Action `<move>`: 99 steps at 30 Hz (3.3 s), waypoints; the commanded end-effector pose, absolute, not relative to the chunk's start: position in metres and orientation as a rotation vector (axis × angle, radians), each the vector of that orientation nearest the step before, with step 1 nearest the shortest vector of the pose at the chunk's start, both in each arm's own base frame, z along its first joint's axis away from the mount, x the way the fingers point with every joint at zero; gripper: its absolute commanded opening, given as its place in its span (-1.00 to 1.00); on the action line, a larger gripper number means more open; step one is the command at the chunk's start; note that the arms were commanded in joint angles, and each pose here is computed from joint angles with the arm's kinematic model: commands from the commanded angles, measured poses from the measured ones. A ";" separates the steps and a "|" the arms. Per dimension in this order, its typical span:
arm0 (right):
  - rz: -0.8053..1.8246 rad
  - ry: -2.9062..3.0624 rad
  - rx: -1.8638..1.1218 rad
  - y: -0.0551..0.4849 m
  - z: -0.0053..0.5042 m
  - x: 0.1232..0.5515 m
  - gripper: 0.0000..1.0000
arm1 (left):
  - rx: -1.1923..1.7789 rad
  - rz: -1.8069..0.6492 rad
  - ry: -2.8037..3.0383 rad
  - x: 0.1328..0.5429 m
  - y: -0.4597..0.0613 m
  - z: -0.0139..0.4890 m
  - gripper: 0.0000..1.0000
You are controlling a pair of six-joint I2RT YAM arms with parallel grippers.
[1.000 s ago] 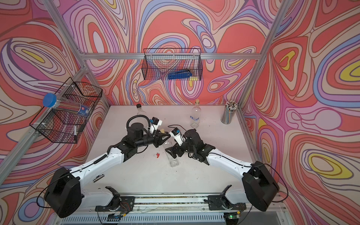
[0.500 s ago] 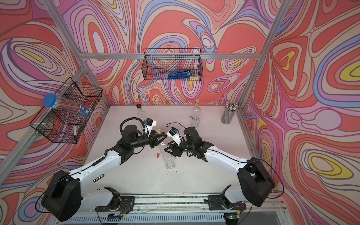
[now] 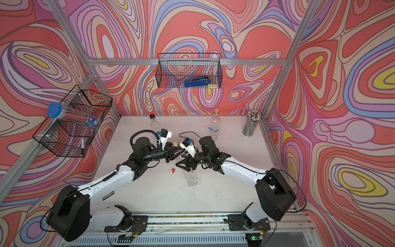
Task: Remove the label from the bottle
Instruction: Adjust the bottle.
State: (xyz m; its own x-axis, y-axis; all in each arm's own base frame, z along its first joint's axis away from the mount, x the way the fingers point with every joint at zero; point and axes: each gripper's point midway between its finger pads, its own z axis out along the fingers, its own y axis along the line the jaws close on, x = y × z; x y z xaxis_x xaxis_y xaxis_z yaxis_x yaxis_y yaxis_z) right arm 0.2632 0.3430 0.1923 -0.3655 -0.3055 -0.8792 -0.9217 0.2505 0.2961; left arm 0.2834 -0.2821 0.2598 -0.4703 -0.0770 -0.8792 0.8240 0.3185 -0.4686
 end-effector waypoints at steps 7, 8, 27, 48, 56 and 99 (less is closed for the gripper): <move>1.178 1.832 -1.126 0.348 0.190 0.268 -1.00 | 0.778 -1.397 1.520 0.263 -0.292 0.310 -1.00; 1.173 1.840 -1.121 0.347 0.188 0.269 -1.00 | 0.769 -1.391 1.528 0.265 -0.292 0.309 -1.00; 0.630 1.932 -0.800 0.326 0.188 0.320 -1.00 | 0.378 -1.128 1.808 0.323 -0.275 0.263 -0.11; 0.520 1.920 -0.868 0.351 0.179 0.300 -1.00 | 0.339 -1.129 1.748 0.332 -0.293 0.260 -0.53; 0.548 1.936 -0.906 0.356 0.171 0.293 -1.00 | 0.329 -1.167 1.713 0.331 -0.294 0.262 -1.00; 0.576 1.975 -0.898 0.349 0.169 0.283 0.49 | 0.381 -1.124 1.719 0.318 -0.289 0.258 -1.00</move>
State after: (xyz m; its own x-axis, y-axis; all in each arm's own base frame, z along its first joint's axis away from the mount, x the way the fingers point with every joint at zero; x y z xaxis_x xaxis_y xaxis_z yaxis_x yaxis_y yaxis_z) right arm 0.3050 0.3334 0.1638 -0.3927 -0.3481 -0.8512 -0.7047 0.7087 0.0353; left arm 0.3246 -0.2832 0.2156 -0.5472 -0.1921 -0.8147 0.6078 0.5780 -0.5445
